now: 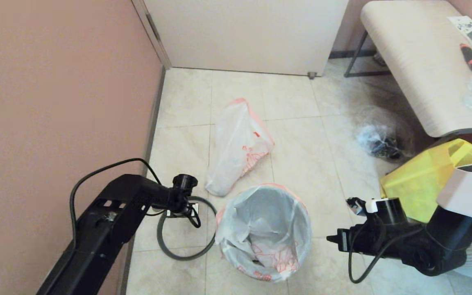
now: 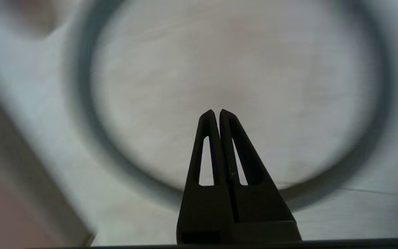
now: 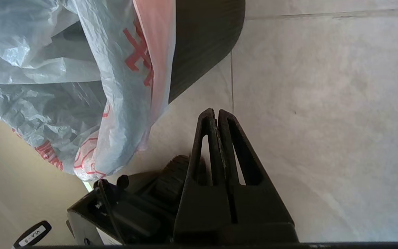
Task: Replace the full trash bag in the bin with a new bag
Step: Place the trash can ring on the trash can
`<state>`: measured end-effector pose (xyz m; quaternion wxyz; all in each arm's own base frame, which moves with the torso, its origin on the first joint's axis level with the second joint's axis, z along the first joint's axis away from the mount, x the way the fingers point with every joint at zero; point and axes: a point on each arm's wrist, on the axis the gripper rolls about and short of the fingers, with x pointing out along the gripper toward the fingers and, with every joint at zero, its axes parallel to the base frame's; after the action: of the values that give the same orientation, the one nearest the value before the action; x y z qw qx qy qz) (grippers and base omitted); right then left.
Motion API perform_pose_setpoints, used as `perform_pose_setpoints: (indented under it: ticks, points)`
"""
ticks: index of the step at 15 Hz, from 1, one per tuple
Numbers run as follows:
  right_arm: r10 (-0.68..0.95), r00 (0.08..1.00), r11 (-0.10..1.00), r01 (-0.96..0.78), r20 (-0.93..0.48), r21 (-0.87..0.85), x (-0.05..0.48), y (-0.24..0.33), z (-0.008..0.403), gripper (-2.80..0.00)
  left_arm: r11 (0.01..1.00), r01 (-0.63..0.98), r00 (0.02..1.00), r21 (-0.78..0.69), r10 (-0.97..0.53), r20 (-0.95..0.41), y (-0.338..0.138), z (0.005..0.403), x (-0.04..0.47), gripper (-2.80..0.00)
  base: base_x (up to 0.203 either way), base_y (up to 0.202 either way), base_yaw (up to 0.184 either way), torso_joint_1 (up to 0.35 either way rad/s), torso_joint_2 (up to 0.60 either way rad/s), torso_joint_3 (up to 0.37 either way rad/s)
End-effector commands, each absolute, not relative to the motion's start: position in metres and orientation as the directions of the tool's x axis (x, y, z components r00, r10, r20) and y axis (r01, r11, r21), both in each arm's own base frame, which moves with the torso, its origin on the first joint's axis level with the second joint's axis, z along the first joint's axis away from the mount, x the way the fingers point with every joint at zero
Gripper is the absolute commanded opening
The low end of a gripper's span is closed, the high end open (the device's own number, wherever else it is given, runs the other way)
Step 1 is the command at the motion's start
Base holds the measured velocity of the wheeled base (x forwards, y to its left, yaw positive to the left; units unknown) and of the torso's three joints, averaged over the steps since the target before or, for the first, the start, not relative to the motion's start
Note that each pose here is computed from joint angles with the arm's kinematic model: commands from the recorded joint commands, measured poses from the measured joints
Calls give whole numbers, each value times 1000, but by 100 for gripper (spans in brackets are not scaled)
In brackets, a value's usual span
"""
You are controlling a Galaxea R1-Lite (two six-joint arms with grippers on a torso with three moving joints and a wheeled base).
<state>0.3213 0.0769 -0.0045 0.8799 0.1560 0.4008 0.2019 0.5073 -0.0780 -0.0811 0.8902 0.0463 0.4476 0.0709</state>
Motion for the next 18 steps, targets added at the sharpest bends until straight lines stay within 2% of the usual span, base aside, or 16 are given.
perform_pose_setpoints:
  ticks: [1,3,5,14,15,18]
  points:
    - [483,596,870,-242,-642,430,321,78,-5,-280,990,-36,609,134,128,-783,-95,-75,506,-280,0,0,0,0,0,0]
    - [482,595,871,-246,-643,425,321,78,-6,-280,990,52,556,131,80,-827,-126,-73,493,-280,0,0,0,0,0,0]
    - [482,594,871,-246,-644,425,321,78,-6,-280,987,88,524,134,69,-849,-135,-75,487,-280,0,0,0,0,0,0]
    - [485,594,870,-250,-643,425,322,78,-6,-280,965,193,525,177,51,-849,-142,-105,485,-280,0,0,0,0,0,0]
    - [485,594,870,-250,-643,425,322,78,-6,-280,961,206,520,186,54,-852,-141,-108,485,0,0,0,0,0,0,0]
    - [485,594,870,-250,-642,425,322,78,-6,-280,961,223,528,164,22,-849,-143,-105,486,0,0,0,0,0,0,0]
